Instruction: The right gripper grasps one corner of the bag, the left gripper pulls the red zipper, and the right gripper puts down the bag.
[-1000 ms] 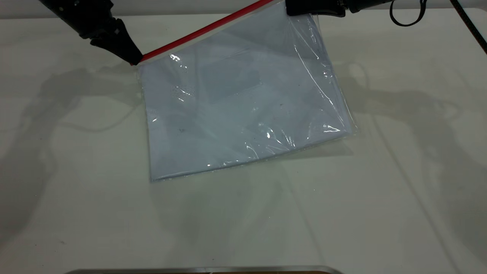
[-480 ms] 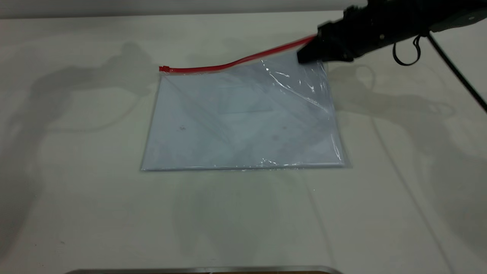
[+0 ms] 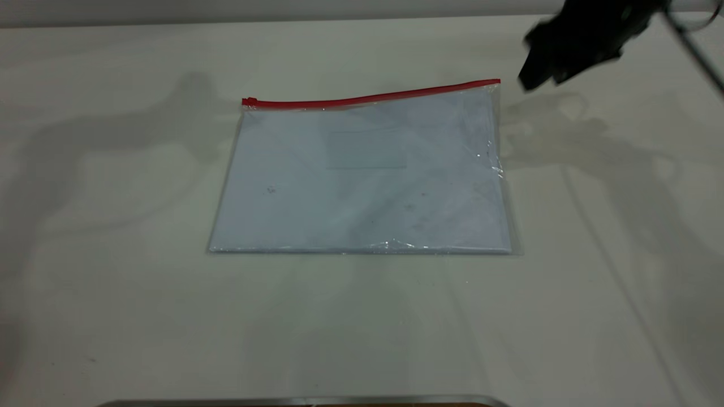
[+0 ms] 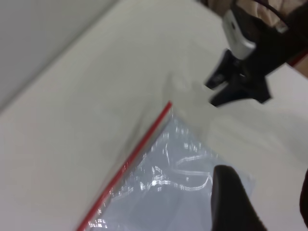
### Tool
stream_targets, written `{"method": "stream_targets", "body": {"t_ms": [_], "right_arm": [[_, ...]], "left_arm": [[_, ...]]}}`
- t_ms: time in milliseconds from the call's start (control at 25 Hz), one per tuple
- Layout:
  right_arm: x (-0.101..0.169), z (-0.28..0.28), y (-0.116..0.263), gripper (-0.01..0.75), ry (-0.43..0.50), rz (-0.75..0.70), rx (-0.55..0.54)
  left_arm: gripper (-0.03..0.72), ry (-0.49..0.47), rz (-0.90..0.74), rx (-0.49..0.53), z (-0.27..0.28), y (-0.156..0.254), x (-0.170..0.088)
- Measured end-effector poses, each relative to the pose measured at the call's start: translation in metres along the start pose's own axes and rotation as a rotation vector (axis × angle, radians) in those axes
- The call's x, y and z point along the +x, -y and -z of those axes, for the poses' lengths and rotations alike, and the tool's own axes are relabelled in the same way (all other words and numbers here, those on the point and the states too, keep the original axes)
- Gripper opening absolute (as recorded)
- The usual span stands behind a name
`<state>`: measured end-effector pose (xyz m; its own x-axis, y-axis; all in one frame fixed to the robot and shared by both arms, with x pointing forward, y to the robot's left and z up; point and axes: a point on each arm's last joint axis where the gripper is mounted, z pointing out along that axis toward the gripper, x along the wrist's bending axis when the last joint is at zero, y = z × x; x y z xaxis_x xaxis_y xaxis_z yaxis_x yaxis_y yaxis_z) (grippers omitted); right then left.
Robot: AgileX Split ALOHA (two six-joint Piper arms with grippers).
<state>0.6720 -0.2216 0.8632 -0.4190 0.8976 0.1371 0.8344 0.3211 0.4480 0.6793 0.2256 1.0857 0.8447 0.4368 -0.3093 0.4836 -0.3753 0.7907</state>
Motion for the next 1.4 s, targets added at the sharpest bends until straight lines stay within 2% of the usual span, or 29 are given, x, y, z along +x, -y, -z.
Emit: {"method": "stream_targets", "body": {"t_ms": [120,240,360,520,640,800,920,1240,1400], "right_arm": [[0.016,0.058,-0.007,0.468,-0.010,-0.044,0.111],[0.031,0.114,-0.005,0.468,-0.034,-0.077,0.229],[0.048,0.168,-0.001,0.468,-0.055,-0.091,0.274],[0.067,0.234,0.002,0.468,-0.044,-0.091,0.179],[0.081,0.277,0.012,0.468,-0.025,-0.091,0.085],[0.098,0.316,0.043,0.468,-0.008,-0.092,0.006],[0.107,0.325,0.078,0.468,0.006,-0.098,0.012],[0.110,0.289,0.182,0.468,0.096,-0.148,0.172],[0.108,0.269,0.222,0.468,0.153,-0.179,0.189]], "left_arm": [[0.415,-0.057,-0.027,-0.019,0.030,-0.023,-0.032],[0.412,-0.153,-0.037,-0.008,0.063,-0.040,-0.068],[0.406,-0.278,0.024,0.006,0.096,-0.050,-0.103],[0.403,-0.456,0.141,0.007,0.132,-0.051,-0.142],[0.403,-0.534,0.207,0.014,0.147,-0.040,-0.165],[0.403,-0.571,0.292,0.084,0.149,-0.002,-0.187],[0.403,-0.592,0.378,0.164,0.143,0.038,-0.200],[0.403,-0.648,0.602,0.471,0.113,0.164,-0.217],[0.403,-0.647,0.648,0.519,0.105,0.206,-0.233]]}}
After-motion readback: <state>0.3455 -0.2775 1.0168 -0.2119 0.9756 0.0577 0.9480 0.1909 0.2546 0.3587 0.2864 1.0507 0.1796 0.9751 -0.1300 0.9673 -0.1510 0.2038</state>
